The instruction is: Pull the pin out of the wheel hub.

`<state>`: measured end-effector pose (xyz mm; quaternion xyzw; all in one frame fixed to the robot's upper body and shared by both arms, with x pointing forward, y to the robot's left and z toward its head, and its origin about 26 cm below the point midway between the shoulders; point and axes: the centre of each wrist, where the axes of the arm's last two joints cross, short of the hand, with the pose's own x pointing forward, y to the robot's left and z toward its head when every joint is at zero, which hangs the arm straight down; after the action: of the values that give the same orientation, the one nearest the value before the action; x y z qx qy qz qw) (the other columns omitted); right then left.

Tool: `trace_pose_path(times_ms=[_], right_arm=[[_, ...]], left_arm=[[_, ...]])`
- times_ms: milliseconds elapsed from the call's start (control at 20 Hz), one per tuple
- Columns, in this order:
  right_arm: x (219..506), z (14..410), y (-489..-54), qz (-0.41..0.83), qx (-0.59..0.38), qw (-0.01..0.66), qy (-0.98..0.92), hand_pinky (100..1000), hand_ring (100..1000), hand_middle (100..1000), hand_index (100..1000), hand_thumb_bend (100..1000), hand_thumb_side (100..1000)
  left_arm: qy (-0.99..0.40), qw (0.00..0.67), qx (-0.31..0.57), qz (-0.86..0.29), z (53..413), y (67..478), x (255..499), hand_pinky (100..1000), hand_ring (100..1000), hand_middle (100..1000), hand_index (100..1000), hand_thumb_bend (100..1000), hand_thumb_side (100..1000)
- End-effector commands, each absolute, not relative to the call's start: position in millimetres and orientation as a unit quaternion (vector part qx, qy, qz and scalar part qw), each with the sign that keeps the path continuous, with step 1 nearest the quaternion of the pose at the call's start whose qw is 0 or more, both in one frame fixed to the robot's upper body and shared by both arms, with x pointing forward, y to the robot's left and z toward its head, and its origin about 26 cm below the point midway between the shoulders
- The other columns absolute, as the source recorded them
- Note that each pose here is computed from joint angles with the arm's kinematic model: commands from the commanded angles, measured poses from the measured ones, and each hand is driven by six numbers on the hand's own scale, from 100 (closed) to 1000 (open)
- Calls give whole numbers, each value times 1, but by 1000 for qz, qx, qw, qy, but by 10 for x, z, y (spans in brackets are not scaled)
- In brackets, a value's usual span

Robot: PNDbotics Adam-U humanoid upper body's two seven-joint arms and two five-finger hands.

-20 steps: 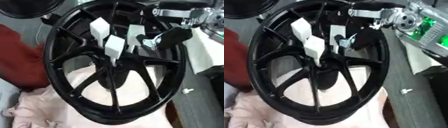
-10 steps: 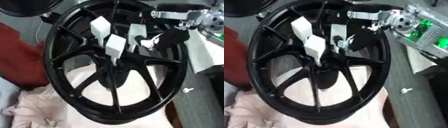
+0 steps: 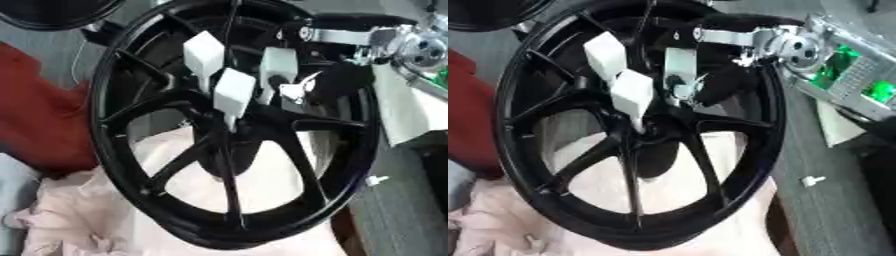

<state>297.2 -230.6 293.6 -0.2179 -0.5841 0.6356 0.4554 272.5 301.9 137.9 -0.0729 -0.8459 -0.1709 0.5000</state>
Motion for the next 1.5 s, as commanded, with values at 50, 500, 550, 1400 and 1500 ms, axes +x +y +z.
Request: trace_pose_path(times_ms=[50, 500, 550, 1400, 1500], right_arm=[[2951, 3012, -2348, 630, -237, 452, -585, 997, 1000, 895, 967, 100, 466], [2949, 3007, -2388, 623, -240, 460, -586, 991, 1000, 878, 959, 100, 486], [2949, 3006, -2394, 622, -241, 461, -586, 989, 1000, 875, 957, 100, 487], [2948, 2980, -2432, 624, -231, 477, -574, 973, 1000, 748, 895, 100, 572], [2948, 2987, -2429, 625, -228, 477, -574, 969, 1000, 721, 874, 100, 556]], left_arm=[[-851, 487, -68, -183, 1463, 3023, 2711, 706, 603, 500, 708, 100, 843], [-851, 486, -70, -187, 1468, 3011, 2717, 707, 605, 501, 709, 100, 843], [-851, 486, -71, -188, 1469, 3010, 2717, 707, 605, 501, 709, 100, 843], [-851, 482, -75, -195, 1484, 2996, 2728, 710, 609, 503, 709, 100, 839], [-851, 482, -75, -196, 1484, 2995, 2728, 710, 609, 503, 710, 100, 840]])
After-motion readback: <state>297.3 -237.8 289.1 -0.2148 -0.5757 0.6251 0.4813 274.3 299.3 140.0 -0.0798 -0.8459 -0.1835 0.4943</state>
